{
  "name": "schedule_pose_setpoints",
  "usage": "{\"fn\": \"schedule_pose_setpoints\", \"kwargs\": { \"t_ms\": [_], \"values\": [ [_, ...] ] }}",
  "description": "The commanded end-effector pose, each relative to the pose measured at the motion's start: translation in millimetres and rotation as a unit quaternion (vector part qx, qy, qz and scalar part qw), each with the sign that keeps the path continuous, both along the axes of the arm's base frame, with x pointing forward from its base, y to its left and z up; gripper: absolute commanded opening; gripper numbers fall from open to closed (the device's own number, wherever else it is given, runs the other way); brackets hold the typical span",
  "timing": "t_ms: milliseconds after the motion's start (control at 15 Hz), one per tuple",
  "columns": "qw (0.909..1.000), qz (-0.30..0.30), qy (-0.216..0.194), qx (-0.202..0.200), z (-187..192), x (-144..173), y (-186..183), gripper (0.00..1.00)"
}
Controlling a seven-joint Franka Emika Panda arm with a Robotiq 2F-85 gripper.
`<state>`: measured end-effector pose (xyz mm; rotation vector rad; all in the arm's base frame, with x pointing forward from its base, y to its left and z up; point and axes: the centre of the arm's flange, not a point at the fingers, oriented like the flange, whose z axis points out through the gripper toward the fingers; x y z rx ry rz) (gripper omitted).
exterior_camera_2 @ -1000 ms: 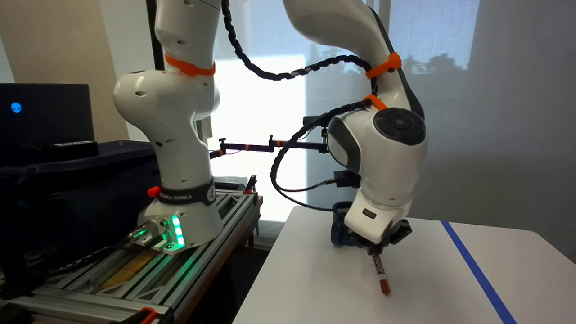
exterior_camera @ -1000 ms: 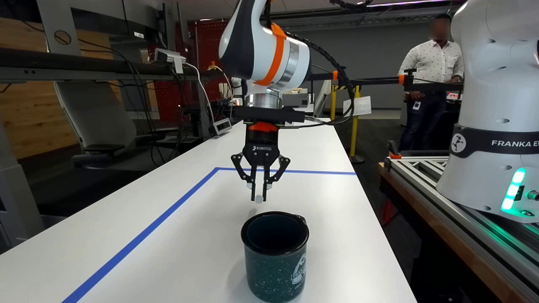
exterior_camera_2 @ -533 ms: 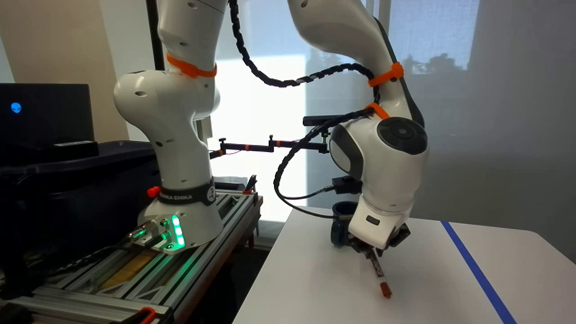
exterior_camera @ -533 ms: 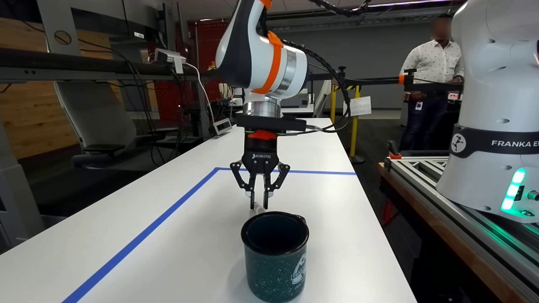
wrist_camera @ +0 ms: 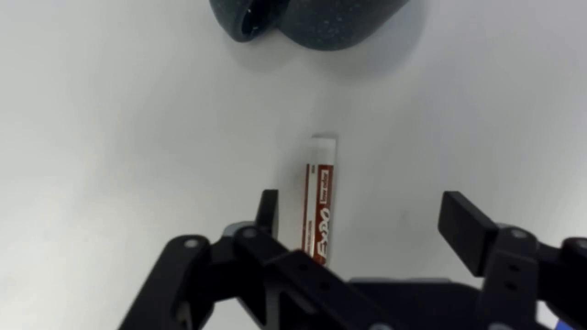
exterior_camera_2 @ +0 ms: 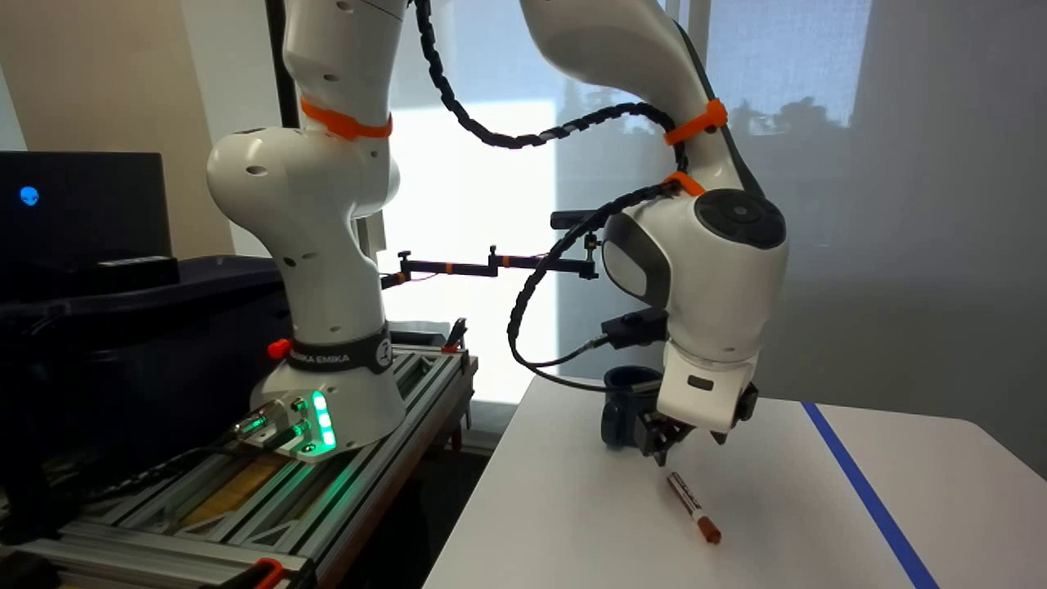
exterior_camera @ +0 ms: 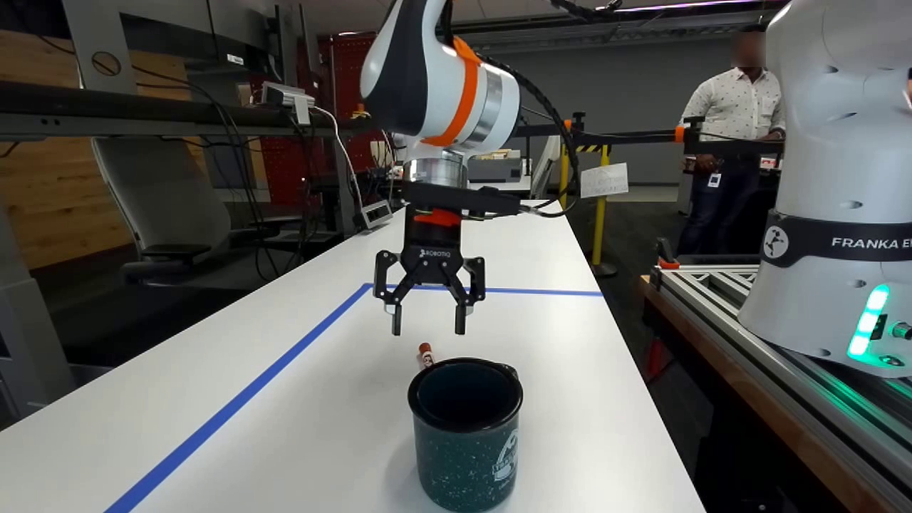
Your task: Put the red marker on the table.
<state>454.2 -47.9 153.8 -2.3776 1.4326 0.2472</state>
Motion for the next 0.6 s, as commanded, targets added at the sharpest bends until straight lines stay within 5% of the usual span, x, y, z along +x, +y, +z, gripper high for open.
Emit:
{"fn": "schedule_pose_setpoints", "kwargs": {
  "t_ms": [0,267,533],
  "values": [
    [0.9961,0.079,-0.023,-0.03,45.4,-17.0,7.1,1.0],
    [0.9783,0.187,-0.036,-0.083,81.5,-24.0,11.8,1.0],
    [0.9427,0.295,-0.058,-0.144,113.0,-25.2,15.8,1.0]
  ]
}}
